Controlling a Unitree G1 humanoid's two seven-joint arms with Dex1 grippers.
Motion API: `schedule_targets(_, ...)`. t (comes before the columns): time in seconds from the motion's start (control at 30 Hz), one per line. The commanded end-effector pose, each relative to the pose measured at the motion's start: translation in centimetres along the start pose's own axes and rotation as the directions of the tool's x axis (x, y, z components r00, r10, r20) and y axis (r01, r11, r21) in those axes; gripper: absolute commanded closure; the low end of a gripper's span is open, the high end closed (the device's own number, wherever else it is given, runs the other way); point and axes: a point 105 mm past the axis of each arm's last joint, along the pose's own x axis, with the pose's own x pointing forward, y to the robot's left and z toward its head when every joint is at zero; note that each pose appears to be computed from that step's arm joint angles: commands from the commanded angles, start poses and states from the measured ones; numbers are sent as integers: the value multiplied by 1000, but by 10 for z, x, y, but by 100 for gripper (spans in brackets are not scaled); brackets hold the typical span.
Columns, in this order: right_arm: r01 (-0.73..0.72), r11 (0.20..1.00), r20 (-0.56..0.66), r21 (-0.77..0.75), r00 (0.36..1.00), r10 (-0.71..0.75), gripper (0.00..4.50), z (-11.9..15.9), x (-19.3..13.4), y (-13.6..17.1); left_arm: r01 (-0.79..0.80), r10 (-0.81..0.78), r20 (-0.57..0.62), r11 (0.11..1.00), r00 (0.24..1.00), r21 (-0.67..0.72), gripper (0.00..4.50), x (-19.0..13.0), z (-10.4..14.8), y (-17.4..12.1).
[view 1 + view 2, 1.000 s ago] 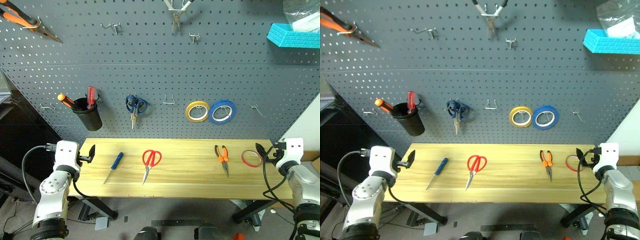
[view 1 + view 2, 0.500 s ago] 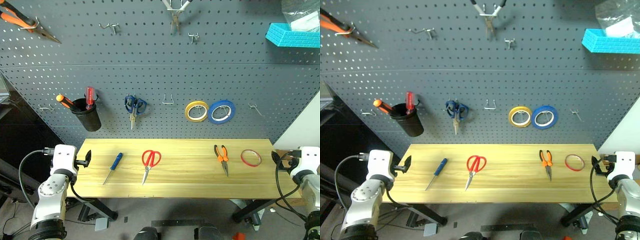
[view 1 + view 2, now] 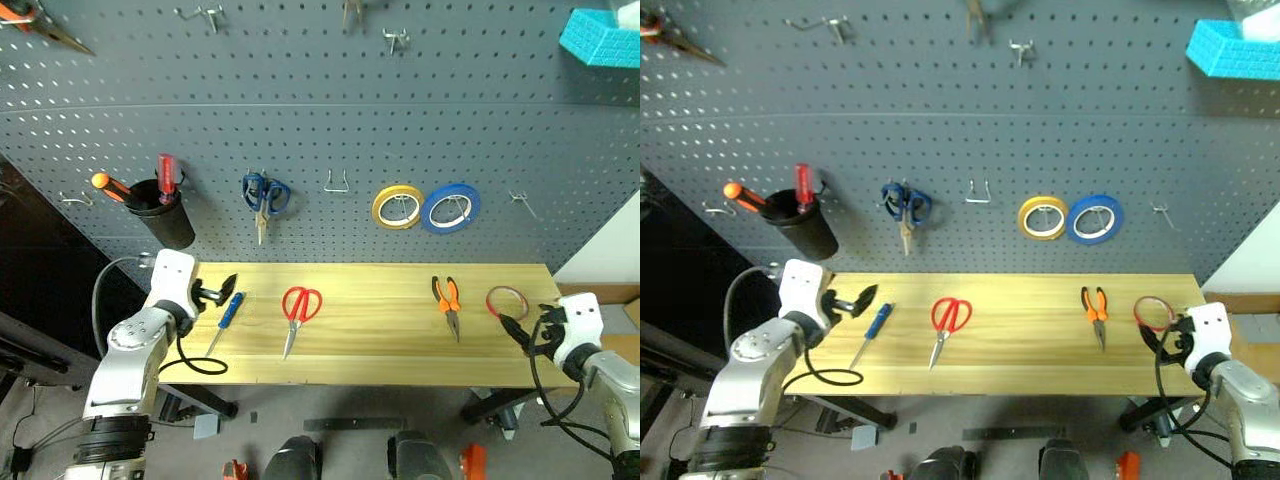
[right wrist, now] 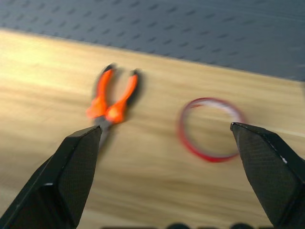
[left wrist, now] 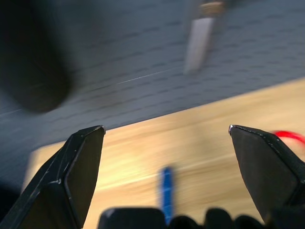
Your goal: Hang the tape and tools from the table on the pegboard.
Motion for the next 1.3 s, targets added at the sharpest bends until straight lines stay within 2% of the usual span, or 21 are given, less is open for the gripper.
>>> schedule_targets(0.03, -33, 998, 23, -61, 999, 34, 0, 26, 7, 7, 260, -265, 61, 962, 962, 78, 1, 1, 35, -43)
schedule_targets(0.17, -25, 997, 2, -74, 1000, 25, 0, 38, 24, 0, 479, -497, 42, 854, 867, 204, 1, -1, 53, -85)
schedule_targets(0.37, 30, 998, -122, -53, 992, -36, 0, 34, 55, -25, 631, -668, 49, 722, 742, 283, 1, -1, 77, -120)
schedule_targets(0.47, 30, 997, -189, -65, 981, -41, 0, 28, 69, -32, 663, -709, 48, 680, 704, 313, 1, 1, 82, -132)
schedule_targets(0.8, -30, 994, -319, -109, 948, -7, 0, 14, 88, -40, 686, -747, 48, 631, 663, 363, 1, 1, 88, -152)
schedule_targets(0.9, -39, 994, -341, -104, 940, 1, 60, 13, 90, -38, 688, -752, 51, 626, 657, 366, 0, 0, 90, -154)
schedule_targets(1.07, -92, 989, -403, -116, 914, 37, 235, 6, 91, -30, 713, -776, 52, 602, 629, 359, 0, -4, 92, -159)
schedule_targets(1.27, -90, 989, -442, -121, 897, 28, 447, -3, 89, -31, 751, -808, 51, 566, 586, 340, 0, -10, 94, -163)
schedule_targets(1.3, -91, 988, -443, -123, 896, 28, 449, -3, 89, -31, 753, -810, 50, 564, 585, 339, 0, -11, 95, -162)
